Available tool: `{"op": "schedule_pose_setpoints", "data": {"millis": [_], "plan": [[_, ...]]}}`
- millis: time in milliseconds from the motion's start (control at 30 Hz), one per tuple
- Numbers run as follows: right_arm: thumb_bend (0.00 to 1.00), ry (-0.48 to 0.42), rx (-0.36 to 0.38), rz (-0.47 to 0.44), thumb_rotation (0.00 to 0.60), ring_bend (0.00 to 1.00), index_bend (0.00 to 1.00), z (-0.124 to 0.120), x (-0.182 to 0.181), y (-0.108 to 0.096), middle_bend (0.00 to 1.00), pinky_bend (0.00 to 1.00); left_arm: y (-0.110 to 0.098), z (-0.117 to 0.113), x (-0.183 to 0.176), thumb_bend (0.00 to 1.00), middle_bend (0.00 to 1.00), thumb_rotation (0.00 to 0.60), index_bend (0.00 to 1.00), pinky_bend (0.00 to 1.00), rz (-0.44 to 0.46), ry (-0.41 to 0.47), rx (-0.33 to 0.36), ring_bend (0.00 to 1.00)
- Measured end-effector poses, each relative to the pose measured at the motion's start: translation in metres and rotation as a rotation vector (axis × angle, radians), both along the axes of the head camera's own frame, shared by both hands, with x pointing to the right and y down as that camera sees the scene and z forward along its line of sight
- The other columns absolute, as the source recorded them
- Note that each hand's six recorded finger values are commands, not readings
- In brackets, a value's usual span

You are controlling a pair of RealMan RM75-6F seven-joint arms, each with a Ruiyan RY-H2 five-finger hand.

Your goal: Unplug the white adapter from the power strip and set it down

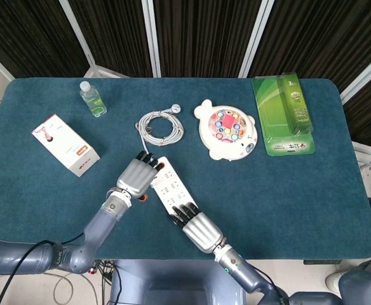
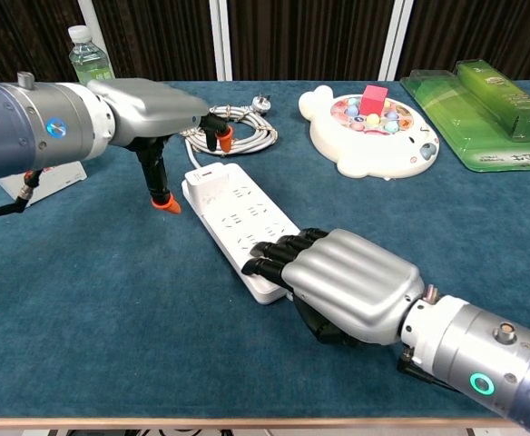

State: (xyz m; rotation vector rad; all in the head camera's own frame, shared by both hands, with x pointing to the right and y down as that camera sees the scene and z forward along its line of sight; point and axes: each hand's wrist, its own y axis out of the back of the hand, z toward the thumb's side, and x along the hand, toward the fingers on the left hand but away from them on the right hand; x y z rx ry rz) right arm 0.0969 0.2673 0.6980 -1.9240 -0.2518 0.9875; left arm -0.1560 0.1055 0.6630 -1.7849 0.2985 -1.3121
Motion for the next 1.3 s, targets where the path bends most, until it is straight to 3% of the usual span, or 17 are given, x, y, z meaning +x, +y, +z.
{"op": "schedule_pose_setpoints", "data": {"millis": [400,733,1300], "plan": [[0.97,-0.001,-0.003,0.006,0.6,0.17,0.18,0.0,0.004,-0.001,0.18,0.19,0.005,0.017,0.019,0.12,0.28,0.6,0.33,0.11,-0.062,0.007,-0.051,0.09],[0.97,0.008,-0.008,0.011,0.6,0.17,0.18,0.004,0.007,-0.001,0.18,0.19,0.001,0.029,0.01,0.13,0.35,0.6,0.36,0.11,-0.041,-0.06,-0.023,0.1],[0.97,0.007,-0.004,0.021,0.6,0.17,0.18,0.002,0.013,-0.004,0.18,0.19,0.003,0.041,0.009,0.19,0.42,0.6,0.43,0.12,-0.026,-0.067,-0.002,0.15]]}}
